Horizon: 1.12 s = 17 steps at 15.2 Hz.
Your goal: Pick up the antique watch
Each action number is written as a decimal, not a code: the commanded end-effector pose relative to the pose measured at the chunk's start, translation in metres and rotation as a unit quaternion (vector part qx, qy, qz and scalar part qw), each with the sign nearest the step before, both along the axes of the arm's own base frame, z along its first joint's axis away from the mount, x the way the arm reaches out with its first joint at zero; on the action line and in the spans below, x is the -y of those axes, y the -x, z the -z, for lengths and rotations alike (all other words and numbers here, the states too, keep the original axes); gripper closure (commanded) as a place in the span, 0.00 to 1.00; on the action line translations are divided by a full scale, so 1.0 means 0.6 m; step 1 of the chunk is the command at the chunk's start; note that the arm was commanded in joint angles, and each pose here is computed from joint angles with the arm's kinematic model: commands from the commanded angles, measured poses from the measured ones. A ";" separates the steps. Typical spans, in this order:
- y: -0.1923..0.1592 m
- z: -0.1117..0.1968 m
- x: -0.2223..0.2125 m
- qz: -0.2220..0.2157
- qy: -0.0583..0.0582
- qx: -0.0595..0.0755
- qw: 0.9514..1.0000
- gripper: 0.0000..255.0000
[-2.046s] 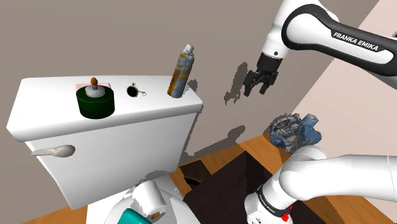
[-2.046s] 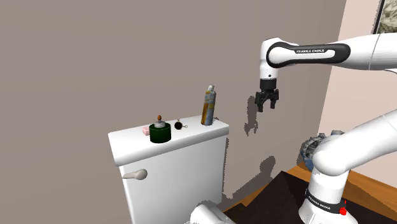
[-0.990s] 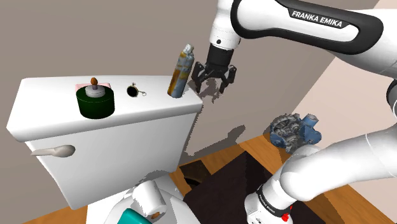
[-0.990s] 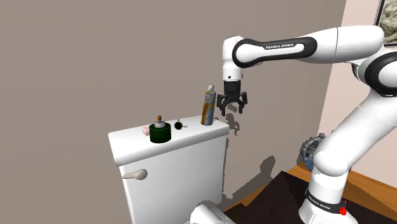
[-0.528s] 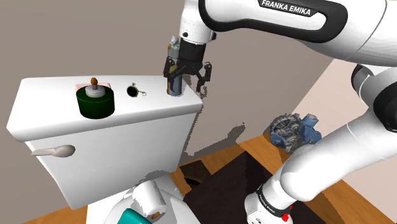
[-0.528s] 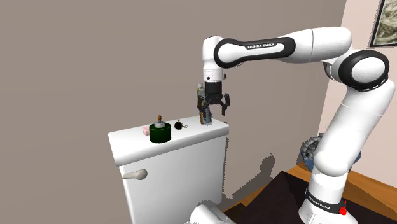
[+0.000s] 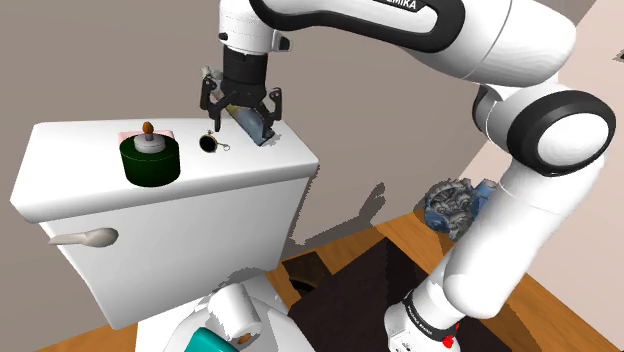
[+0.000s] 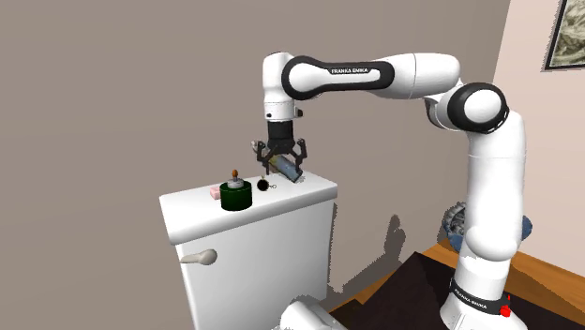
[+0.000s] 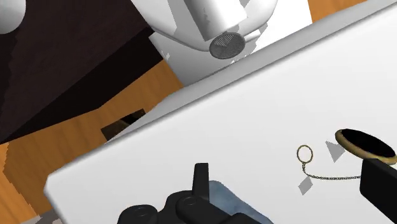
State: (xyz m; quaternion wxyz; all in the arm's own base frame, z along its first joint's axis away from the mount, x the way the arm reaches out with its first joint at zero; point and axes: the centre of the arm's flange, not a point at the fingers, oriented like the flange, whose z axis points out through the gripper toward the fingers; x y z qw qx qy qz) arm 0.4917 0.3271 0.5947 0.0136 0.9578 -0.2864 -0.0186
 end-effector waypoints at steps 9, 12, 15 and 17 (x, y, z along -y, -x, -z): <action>-0.057 0.055 -0.063 0.025 -0.002 0.000 1.000 0.00; -0.057 0.069 -0.063 0.025 -0.002 0.000 1.000 0.00; -0.057 0.068 -0.063 0.025 -0.001 0.000 1.000 1.00; -0.057 0.068 -0.063 0.025 -0.001 0.000 1.000 1.00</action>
